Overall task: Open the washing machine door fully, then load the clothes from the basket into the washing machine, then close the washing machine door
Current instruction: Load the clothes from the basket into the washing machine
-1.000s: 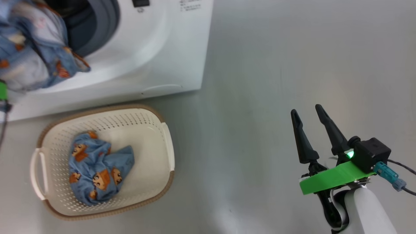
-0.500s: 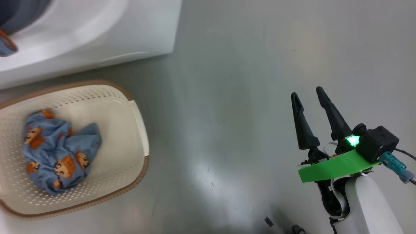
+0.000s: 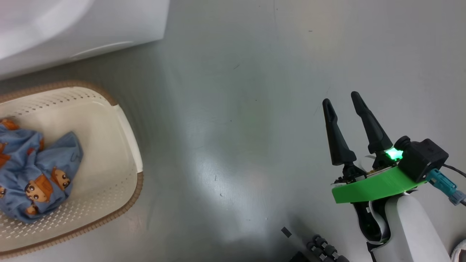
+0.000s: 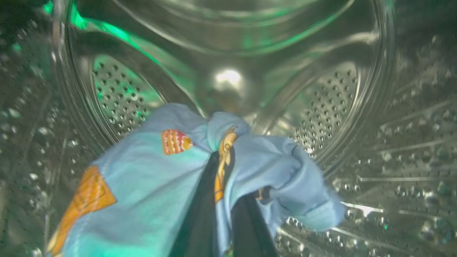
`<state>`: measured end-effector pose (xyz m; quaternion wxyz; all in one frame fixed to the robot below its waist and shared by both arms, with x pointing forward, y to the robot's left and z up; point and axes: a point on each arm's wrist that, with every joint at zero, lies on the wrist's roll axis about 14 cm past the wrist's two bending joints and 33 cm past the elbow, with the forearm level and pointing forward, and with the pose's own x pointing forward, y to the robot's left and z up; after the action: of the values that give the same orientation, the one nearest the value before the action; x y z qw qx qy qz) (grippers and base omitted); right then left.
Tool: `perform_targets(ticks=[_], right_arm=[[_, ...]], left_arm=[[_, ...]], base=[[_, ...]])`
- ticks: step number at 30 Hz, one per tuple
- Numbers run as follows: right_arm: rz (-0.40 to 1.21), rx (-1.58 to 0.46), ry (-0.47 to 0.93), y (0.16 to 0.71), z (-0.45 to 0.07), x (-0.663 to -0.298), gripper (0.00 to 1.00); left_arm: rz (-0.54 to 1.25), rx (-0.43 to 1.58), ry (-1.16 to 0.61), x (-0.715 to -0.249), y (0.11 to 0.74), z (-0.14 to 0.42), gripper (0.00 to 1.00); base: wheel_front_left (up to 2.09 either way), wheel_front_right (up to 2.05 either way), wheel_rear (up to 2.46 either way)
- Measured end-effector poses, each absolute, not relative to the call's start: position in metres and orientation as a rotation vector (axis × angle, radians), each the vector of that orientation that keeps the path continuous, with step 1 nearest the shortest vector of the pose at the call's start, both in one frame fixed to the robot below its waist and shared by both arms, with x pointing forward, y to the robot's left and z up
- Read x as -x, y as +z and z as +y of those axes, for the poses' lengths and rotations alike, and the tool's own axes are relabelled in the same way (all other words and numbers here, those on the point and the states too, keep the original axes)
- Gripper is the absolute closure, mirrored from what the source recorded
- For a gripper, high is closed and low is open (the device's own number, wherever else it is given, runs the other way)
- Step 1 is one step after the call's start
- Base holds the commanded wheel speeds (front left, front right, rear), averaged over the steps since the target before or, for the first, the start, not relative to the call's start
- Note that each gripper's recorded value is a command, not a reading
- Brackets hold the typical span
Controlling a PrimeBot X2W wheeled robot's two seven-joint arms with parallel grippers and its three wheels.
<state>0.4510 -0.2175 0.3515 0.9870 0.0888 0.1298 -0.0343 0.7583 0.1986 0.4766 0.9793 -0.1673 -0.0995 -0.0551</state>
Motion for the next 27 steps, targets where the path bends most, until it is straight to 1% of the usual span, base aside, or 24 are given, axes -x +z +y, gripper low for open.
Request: perform_targets(ticks=[4, 7, 19, 20, 21, 27], right_arm=[[0.259, -0.181, -0.062, 0.353, -0.215, -0.451, 0.00], [0.258, -0.182, -0.059, 0.353, -0.214, -0.451, 0.00], [0.257, -0.183, -0.057, 0.353, -0.213, -0.452, 0.00], [0.255, -0.182, -0.056, 0.353, -0.213, -0.453, 0.00], [0.252, -0.182, -0.055, 0.354, -0.213, -0.454, 0.00], [0.240, -0.181, -0.051, 0.357, -0.213, -0.457, 0.00]], left_arm=[[-0.121, 0.329, -0.122, -0.756, 0.450, 0.185, 1.00], [-0.058, 0.317, -0.099, -0.753, 0.430, 0.190, 1.00], [0.010, 0.275, -0.118, -0.751, 0.411, 0.182, 1.00], [0.020, 0.270, -0.119, -0.750, 0.407, 0.182, 0.53], [0.030, 0.265, -0.122, -0.750, 0.404, 0.181, 0.00], [0.038, 0.253, -0.124, -0.748, 0.404, 0.181, 0.00]], base=[[0.00, 0.00, 0.00], [0.00, 0.00, 0.00], [0.00, 0.00, 0.00], [0.00, 0.00, 0.00], [0.00, 0.00, 0.00], [0.00, 0.00, 0.00]])
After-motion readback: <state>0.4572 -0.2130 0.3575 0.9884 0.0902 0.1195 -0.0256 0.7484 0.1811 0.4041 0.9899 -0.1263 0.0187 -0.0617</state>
